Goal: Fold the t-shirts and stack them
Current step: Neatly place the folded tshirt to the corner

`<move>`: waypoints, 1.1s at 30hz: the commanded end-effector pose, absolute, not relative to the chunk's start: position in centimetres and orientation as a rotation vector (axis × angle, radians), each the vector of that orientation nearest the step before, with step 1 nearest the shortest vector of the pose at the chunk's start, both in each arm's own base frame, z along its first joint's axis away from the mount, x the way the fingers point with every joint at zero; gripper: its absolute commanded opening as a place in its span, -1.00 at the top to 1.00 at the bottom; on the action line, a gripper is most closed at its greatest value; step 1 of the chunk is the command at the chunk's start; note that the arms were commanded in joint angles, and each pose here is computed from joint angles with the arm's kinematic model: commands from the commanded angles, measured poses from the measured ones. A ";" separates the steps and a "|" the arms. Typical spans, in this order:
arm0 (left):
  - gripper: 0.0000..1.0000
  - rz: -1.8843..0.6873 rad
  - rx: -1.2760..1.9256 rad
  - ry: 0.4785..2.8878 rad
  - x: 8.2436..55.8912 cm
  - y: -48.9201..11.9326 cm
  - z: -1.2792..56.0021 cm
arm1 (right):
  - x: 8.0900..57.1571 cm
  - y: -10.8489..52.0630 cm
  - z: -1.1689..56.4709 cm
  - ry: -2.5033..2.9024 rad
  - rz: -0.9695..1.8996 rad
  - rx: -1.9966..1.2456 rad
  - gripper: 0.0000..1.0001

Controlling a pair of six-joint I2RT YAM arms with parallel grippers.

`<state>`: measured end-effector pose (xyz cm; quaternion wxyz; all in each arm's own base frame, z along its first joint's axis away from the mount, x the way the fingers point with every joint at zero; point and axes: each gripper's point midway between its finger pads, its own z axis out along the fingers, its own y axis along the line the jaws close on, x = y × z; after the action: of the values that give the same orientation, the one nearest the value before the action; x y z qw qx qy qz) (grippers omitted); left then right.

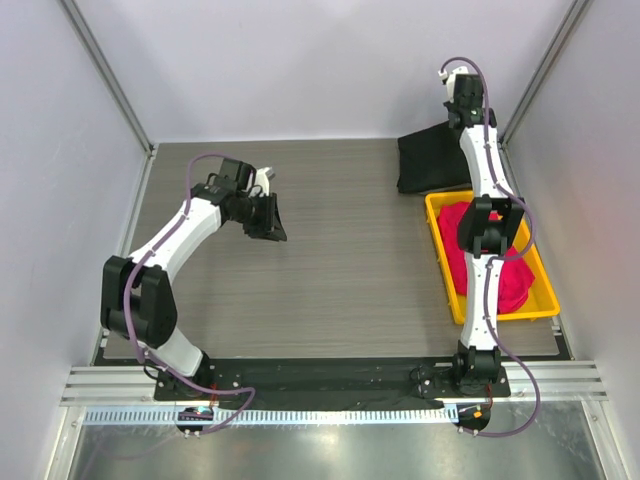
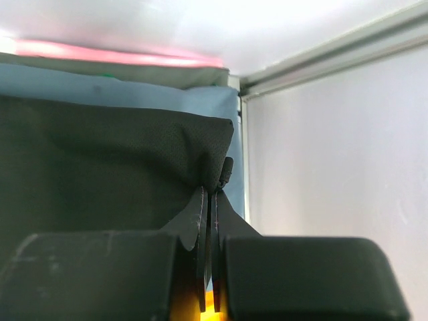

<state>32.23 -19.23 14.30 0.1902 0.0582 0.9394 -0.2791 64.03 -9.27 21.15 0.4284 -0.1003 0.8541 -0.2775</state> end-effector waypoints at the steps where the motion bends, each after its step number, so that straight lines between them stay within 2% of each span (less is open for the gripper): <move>1: 0.43 -0.775 0.199 2.606 32.8 -19.3 15.1 | 65.2 -11.0 27.0 1.961 -0.731 -0.173 0.98; 11: 0.44 -0.772 0.197 2.602 32.8 -19.3 15.3 | 65.0 -12.1 29.8 1.886 -0.762 -0.163 0.98; 25: 0.43 -0.754 0.191 2.617 32.9 -19.1 14.9 | 66.6 -14.1 27.4 1.879 -0.838 -0.173 0.95; 27: 0.43 -0.755 0.193 2.617 33.0 -19.2 14.9 | 66.8 -14.4 27.1 1.871 -0.841 -0.165 0.82; 28: 0.43 -0.755 0.192 2.620 33.0 -19.2 14.8 | 66.9 -14.5 26.8 1.873 -0.838 -0.158 0.54; 30: 0.42 -0.766 0.192 2.620 33.0 -19.3 14.8 | 66.8 -14.5 27.2 1.865 -0.830 -0.144 0.27; 31: 0.42 -0.771 0.196 2.617 32.9 -19.3 14.9 | 66.5 -14.0 28.3 1.851 -0.814 -0.120 0.03; 33: 0.42 -0.789 0.199 2.606 32.8 -19.5 15.3 | 65.7 -13.4 30.0 1.833 -0.795 -0.083 -0.10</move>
<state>32.40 -19.01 13.89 0.1885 0.0552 0.9425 -0.2705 66.51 -13.45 23.32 0.4823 -0.0792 0.8096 -0.3252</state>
